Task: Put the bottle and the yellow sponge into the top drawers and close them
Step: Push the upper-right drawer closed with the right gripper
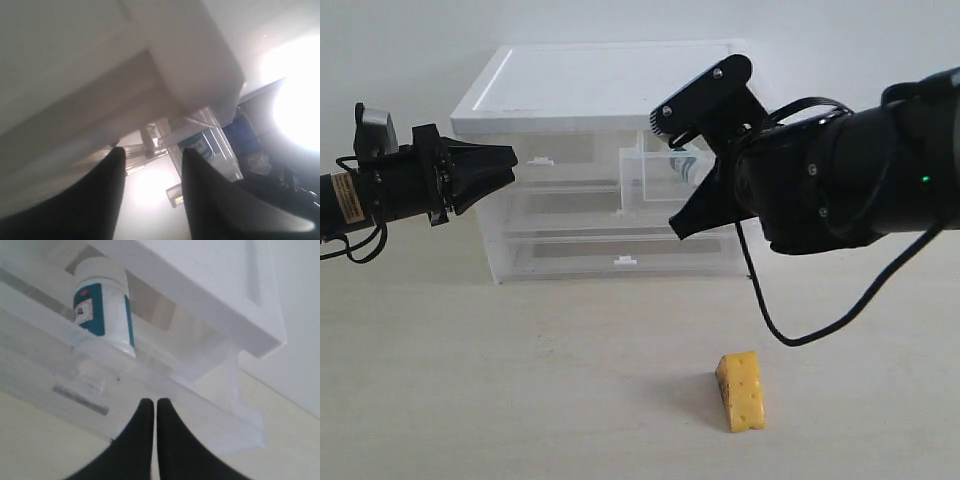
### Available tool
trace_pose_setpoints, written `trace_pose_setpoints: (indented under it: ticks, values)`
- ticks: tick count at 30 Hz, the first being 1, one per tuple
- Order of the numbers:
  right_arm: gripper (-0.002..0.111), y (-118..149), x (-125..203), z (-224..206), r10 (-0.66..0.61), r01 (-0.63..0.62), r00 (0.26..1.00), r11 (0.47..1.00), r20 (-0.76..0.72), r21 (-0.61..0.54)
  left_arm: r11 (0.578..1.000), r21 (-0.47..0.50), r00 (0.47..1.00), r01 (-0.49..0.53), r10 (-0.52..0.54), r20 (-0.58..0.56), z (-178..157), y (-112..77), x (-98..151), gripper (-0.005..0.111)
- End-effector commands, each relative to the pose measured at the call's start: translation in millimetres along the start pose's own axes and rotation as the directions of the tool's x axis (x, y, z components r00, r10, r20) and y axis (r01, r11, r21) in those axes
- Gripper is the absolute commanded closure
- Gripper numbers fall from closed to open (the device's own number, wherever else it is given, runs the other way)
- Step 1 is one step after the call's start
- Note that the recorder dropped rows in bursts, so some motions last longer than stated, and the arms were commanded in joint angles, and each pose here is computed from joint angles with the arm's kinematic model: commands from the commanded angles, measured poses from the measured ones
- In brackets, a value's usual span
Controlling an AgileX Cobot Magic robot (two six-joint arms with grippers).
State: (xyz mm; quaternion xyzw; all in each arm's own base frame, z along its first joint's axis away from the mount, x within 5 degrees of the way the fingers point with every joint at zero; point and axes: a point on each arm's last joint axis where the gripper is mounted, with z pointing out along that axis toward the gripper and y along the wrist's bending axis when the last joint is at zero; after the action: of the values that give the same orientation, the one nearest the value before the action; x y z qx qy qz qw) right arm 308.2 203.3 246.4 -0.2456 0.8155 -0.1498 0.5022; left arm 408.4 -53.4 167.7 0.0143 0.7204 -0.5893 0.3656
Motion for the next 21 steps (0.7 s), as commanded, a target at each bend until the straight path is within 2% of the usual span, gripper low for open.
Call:
trace_pose_setpoints:
  ticks: [1, 6, 10, 13, 15, 21]
  values:
    - [0.108, 2.8, -8.8, 15.1, 0.006, -0.007, 0.998, 0.999, 0.063, 0.031, 1.000, -0.012, 1.000, -0.003, 0.003, 0.027, 0.2, 1.0, -4.0, 0.070]
    - [0.108, -9.6, -8.9, 44.5, 0.136, -0.131, 0.989, 0.989, 0.066, -0.065, 1.000, -0.012, 1.000, -0.001, 0.002, 0.031, 0.2, 1.0, -4.4, 0.070]
    - [0.108, -27.1, -0.3, 64.2, 0.189, -0.188, 0.981, 0.981, 0.050, -0.041, 1.000, -0.012, 1.000, -0.001, 0.002, 0.031, 0.2, 1.0, -4.4, 0.070]
    - [0.108, -34.3, 3.5, 72.2, 0.225, -0.222, 0.974, 0.973, 0.037, -0.067, 1.000, -0.012, 1.000, -0.001, 0.002, 0.031, 0.2, 1.0, -4.4, 0.070]
    - [0.108, -37.0, 2.6, 75.6, 0.317, -0.312, 0.948, 0.942, 0.025, -0.121, 1.000, -0.011, 0.999, -0.004, 0.004, 0.036, 0.2, 0.9, -4.8, 0.070]
    - [0.108, -36.2, -4.3, 75.6, 0.352, -0.341, 0.935, 0.920, 0.026, -0.193, 1.000, -0.011, 0.999, -0.013, 0.013, 0.039, 0.2, 0.9, -5.2, 0.070]
